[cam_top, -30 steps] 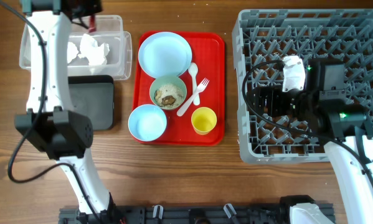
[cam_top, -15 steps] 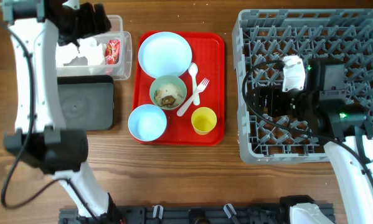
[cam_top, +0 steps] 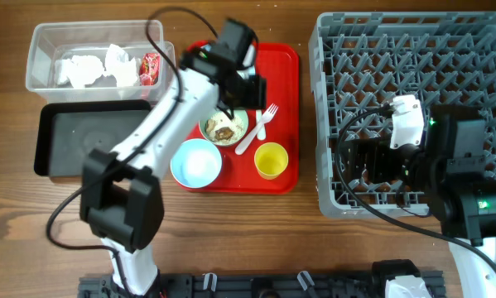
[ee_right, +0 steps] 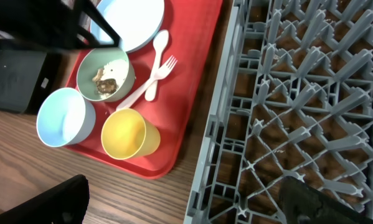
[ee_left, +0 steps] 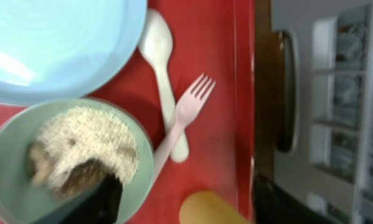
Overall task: Sort waste into correct bins and load items into the dishwasher rack
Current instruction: 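Grasp the green bowl rim with the left gripper and lift, then tip the green bowl over the black tray to dump the rice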
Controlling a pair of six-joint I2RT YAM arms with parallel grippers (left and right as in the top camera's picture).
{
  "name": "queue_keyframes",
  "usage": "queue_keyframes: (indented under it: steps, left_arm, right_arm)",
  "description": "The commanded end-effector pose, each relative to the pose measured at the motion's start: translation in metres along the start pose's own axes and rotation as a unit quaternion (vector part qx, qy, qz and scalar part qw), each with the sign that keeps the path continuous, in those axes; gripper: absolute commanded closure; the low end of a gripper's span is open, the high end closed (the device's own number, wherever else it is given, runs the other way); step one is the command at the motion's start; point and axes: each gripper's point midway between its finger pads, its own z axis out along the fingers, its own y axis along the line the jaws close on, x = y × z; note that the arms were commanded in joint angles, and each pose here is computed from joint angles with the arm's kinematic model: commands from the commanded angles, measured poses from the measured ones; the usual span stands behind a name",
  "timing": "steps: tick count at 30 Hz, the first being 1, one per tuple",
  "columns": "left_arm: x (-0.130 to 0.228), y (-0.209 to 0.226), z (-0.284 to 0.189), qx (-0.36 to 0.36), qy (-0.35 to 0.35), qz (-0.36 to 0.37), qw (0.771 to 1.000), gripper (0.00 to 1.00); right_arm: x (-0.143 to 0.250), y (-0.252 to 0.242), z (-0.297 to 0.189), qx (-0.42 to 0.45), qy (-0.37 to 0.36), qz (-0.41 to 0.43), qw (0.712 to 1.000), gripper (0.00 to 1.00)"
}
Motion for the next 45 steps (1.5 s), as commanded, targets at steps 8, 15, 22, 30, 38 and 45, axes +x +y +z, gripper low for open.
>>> queue_keyframes:
  steps: [8,15,22,30,38,45]
  left_arm:
    - [0.034,0.029,0.08,-0.092,0.046,-0.039,0.994,0.51]
    - [0.036,0.034,0.094,-0.101,0.049,-0.038,0.993,0.86]
    - [0.036,0.023,0.075,-0.083,0.056,-0.039,0.994,0.96]
    - [0.008,0.038,-0.068,-0.067,-0.005,-0.072,0.995,0.96]
    - [0.027,0.156,-0.109,0.03,0.044,-0.115,0.992,0.96]
    - [0.045,0.245,-0.083,0.227,-0.038,-0.223,0.947,0.96]
  right_arm:
    - [-0.005,0.0,-0.003,0.004,-0.008,-0.002,1.0,0.01]
    - [-0.005,0.0,-0.003,0.004,-0.008,-0.003,1.0,0.0]
    - [-0.006,0.0,-0.003,0.004,-0.009,-0.004,1.0,0.0]
    - [-0.008,0.0,-0.003,0.004,-0.014,-0.005,1.0,0.0]
    - [-0.008,0.0,-0.003,0.003,-0.014,-0.003,1.0,0.0]
    - [-0.013,0.001,-0.003,0.003,-0.022,-0.006,1.0,0.0]
